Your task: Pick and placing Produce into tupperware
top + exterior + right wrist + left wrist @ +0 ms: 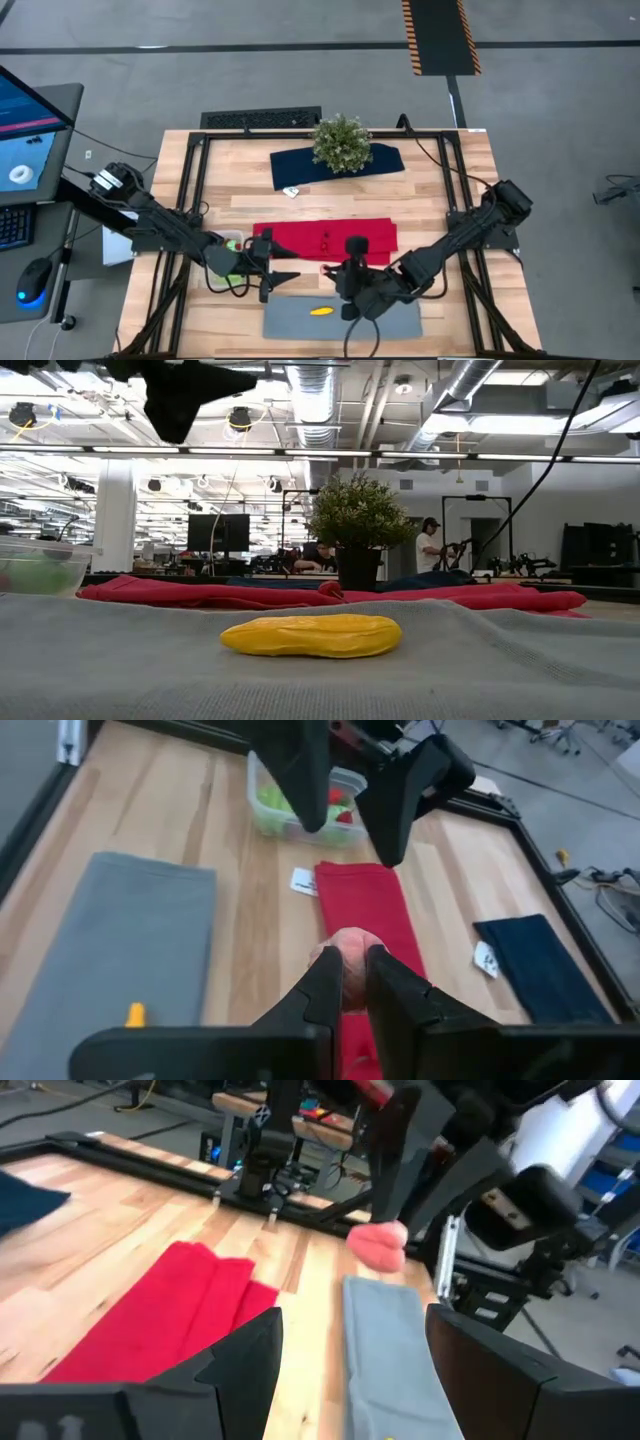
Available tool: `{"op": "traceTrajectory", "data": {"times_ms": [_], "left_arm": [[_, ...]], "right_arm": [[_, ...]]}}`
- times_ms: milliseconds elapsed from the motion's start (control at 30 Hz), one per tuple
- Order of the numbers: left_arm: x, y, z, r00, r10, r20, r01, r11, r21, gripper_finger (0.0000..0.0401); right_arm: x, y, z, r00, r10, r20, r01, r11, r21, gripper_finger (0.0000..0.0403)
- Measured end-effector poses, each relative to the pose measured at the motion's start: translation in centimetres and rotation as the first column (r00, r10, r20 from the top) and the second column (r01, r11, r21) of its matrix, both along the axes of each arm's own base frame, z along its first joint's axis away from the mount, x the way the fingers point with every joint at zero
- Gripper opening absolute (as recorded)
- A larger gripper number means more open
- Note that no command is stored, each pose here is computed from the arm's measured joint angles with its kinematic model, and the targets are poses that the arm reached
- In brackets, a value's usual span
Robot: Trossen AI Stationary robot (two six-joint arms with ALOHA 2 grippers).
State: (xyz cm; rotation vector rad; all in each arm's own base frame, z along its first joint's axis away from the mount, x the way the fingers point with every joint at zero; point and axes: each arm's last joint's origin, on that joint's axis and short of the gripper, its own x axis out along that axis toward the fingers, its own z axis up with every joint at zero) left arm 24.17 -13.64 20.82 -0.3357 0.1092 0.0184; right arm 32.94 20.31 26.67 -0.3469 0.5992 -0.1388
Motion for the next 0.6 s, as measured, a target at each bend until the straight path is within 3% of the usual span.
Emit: {"op": "traceTrajectory", "data": {"times_ms": [133,433,600], "left_arm": [[0.6,0.0,0.3,1.000,-0.006,0.012,0.006,1.000,0.001,0.0237],[2.6,-1.6,0.2,1.000,-0.016,-0.021,0.020,0.978,0.208,0.0237],[4.4,-2.7,0.5,0.999,-0.031,-0.014,0.033,0.964,0.264,0.0237]], "right_arm": [[0.4,-0.3,0.7,1.000,-0.003,0.012,0.003,1.000,-0.005,0.0059],[0.9,0.0,2.9,0.998,0.049,0.040,-0.050,0.999,0.004,0.0059],[0.9,0.0,2.8,0.998,0.061,0.029,-0.061,0.998,0.013,0.0059]]}}
